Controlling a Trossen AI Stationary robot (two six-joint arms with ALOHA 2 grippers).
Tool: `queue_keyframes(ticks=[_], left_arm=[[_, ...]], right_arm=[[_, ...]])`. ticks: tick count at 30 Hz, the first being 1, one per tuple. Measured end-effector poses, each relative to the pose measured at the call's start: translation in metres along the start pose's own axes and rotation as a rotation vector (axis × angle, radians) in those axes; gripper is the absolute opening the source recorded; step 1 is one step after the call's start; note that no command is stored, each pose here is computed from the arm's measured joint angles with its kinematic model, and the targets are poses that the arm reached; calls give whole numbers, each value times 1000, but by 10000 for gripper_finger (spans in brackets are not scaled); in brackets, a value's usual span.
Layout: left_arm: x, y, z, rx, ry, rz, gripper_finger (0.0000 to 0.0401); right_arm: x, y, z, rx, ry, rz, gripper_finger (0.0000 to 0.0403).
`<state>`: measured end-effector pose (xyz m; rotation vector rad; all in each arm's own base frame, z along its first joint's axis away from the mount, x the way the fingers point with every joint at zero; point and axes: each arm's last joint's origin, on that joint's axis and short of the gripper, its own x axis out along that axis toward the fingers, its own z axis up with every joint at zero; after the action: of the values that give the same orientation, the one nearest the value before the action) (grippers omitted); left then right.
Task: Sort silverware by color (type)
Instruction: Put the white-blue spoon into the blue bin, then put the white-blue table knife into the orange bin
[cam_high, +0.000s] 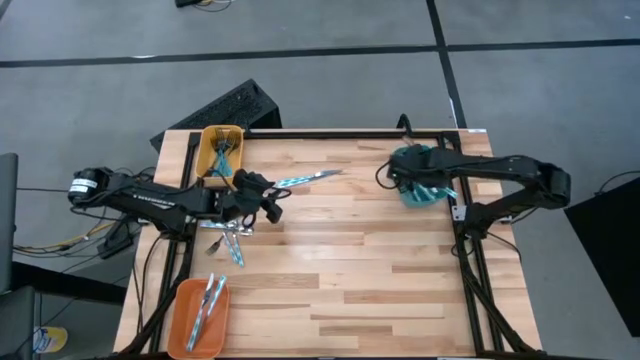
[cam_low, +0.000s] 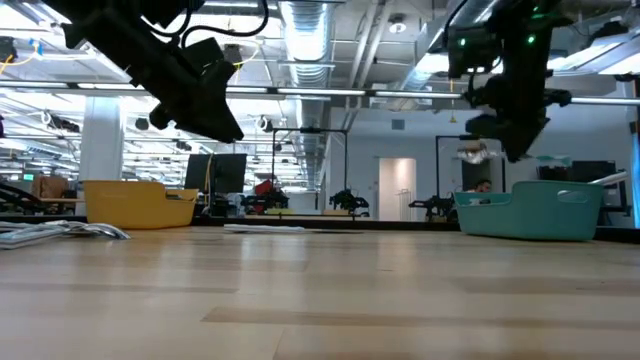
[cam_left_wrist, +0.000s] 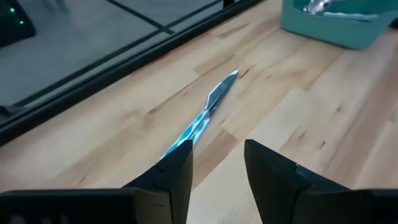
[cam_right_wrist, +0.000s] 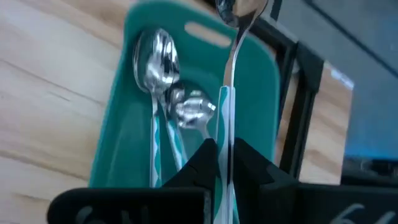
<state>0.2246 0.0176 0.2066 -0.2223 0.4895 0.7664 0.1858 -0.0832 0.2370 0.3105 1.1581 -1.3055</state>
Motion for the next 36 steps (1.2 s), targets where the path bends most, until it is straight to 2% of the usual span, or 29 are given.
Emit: queue_keyframes(ticks=[5,10,17,21,25,29,33,36], left_arm=[[3,4,1,-71,10,1,131],[4,5,0,-88,25,10,131],[3,8,-4,-58,65,39,131],[3,10,-8,-53,98,60,131],[3,11,-9,-54,104,64,131],[3,11,-8,-29,95,71,131],[3,11,-8,-42,90,79,131],[3,11,-8,-43,90,76,131]], right_arm=[[14,3,-5,-85,153,-24,56],[21,8,-8,-170,206,-80,89],[24,12,-6,-159,189,-106,149],[17,17,1,-116,131,-64,179],[2,29,14,-120,27,34,195],[-17,48,29,-125,-129,201,198],[-29,77,48,-167,-306,487,193],[-26,106,60,-221,-388,713,187]])
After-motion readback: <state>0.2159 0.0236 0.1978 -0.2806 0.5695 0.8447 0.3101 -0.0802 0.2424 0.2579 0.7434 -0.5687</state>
